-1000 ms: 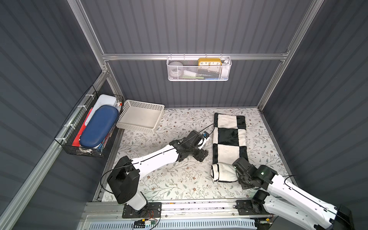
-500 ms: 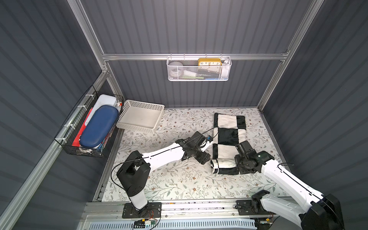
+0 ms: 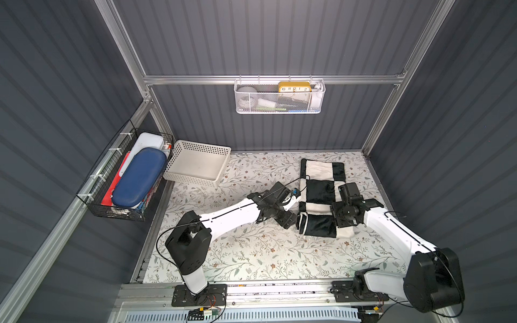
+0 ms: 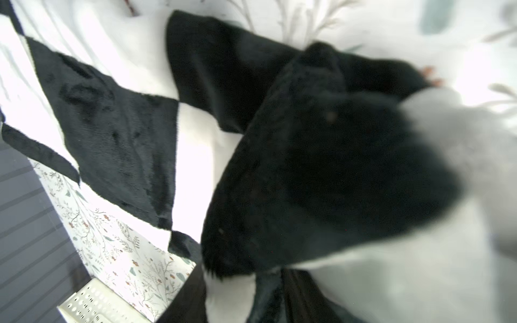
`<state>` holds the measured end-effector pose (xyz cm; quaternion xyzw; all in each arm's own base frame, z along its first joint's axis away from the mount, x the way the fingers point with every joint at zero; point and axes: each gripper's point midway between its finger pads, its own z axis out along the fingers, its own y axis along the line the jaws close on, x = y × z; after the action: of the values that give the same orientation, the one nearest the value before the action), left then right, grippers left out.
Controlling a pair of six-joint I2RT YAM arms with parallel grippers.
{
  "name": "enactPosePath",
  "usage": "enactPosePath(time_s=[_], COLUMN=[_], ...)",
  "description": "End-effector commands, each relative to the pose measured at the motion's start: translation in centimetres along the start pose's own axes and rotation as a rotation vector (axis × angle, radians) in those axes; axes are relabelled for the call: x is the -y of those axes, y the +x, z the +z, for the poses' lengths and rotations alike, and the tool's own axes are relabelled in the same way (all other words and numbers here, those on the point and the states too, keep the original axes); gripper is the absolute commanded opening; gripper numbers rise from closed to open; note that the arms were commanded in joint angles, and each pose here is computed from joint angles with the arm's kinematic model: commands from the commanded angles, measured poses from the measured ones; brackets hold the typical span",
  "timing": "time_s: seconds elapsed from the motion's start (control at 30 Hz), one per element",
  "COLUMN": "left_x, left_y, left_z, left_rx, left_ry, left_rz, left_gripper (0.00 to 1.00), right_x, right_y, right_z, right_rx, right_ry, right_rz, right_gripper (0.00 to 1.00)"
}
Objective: Roll up the pillowcase
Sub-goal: Roll the pillowcase at the center of the board.
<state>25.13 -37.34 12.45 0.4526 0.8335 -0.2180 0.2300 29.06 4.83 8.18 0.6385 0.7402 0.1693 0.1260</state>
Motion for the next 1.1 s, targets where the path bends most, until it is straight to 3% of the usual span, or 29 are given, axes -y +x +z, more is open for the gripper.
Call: enactPosePath(time_s=[0.0,0.03,0.23,0.4,0.67,0.9,1.07], left_x=[0.4,0.5,2.3,3.7,4.1,1.3,0.8], left_y=[0.1,-1.4,-4.1,-5.8,-5.5,-5.2,-4.5], left_z=[-0.3,-0.8,0.1,1.8,5.6,10.5,11.6], left_rx=[-0.026,0.006,0.029,0.021,-0.031,-0.143,-0.193], left_ry=[0.01,0.009,0.046,0.133,0.2,0.081,0.055], left_rz=[0.022,0.03,0.095,0.067,-0.039,-0.116,-0.135], left_gripper=[0.75,0.75,0.75,0.73,0.72,0.69,0.66], right_x=[-2.2,-2.1,-3.0,-3.1,-3.2,-5.2,-5.2], right_y=[0.0,-0.1,-1.1,-2.6,-3.0,-2.9,-3.1], right_z=[1.3,1.7,3.9,4.4,5.0,3.9,3.9], right_rx=[-0.036,-0.039,-0.044,-0.029,-0.055,-0.077,-0.084], right_ry=[-0.054,-0.034,-0.029,-0.006,0.017,-0.043,-0.037], right_rz=[-0.037,-0.035,-0.043,-0.079,-0.12,-0.183,-0.204], right_gripper=[0.44,0.45,0.45,0.48,0.51,0.52,0.51])
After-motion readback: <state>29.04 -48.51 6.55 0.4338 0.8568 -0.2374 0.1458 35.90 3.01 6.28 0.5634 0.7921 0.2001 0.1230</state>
